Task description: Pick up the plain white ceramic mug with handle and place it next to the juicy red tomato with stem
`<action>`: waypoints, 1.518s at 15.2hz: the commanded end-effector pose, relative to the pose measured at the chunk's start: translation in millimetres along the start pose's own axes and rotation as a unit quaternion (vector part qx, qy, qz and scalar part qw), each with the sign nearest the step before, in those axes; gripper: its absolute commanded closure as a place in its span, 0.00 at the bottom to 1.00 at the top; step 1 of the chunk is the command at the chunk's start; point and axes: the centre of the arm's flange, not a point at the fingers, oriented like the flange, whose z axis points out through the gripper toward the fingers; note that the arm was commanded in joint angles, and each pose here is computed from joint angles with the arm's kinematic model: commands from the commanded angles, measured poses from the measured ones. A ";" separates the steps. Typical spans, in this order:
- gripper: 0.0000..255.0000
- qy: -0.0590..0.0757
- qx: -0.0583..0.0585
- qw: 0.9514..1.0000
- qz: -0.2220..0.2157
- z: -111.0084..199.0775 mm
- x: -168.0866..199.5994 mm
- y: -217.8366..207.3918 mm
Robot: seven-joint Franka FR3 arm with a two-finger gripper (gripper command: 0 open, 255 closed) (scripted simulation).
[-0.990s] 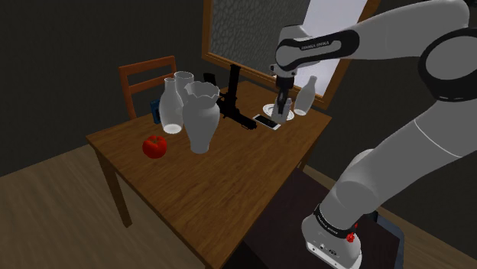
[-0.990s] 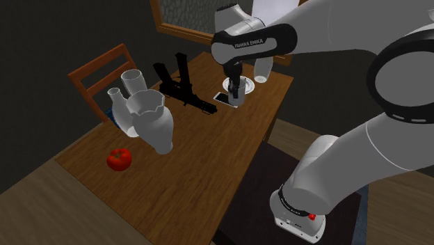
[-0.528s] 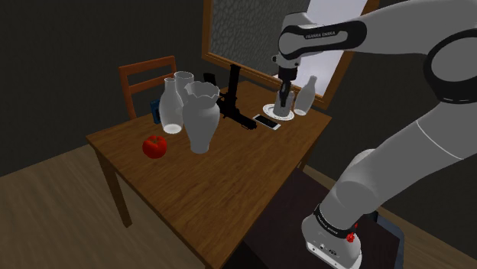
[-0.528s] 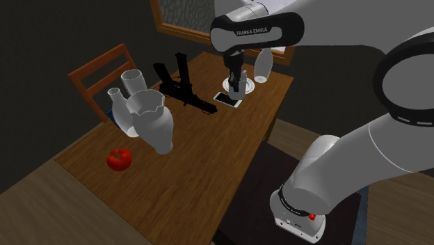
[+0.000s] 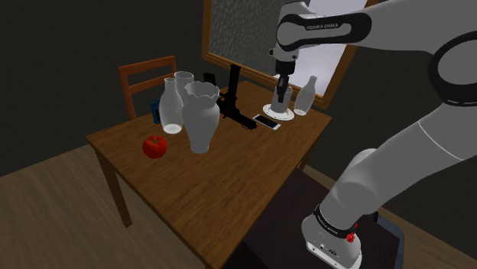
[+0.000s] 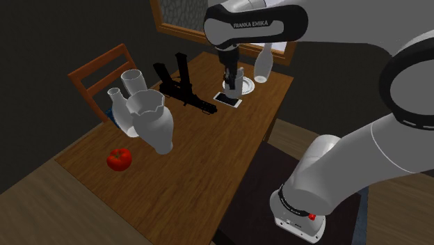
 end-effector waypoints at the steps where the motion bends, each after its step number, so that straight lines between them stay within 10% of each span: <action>1: 1.00 0.000 0.000 1.000 0.001 -2.7 12.5 -20.4; 23: 1.00 0.000 0.000 1.000 0.001 -34.5 156.2 -270.7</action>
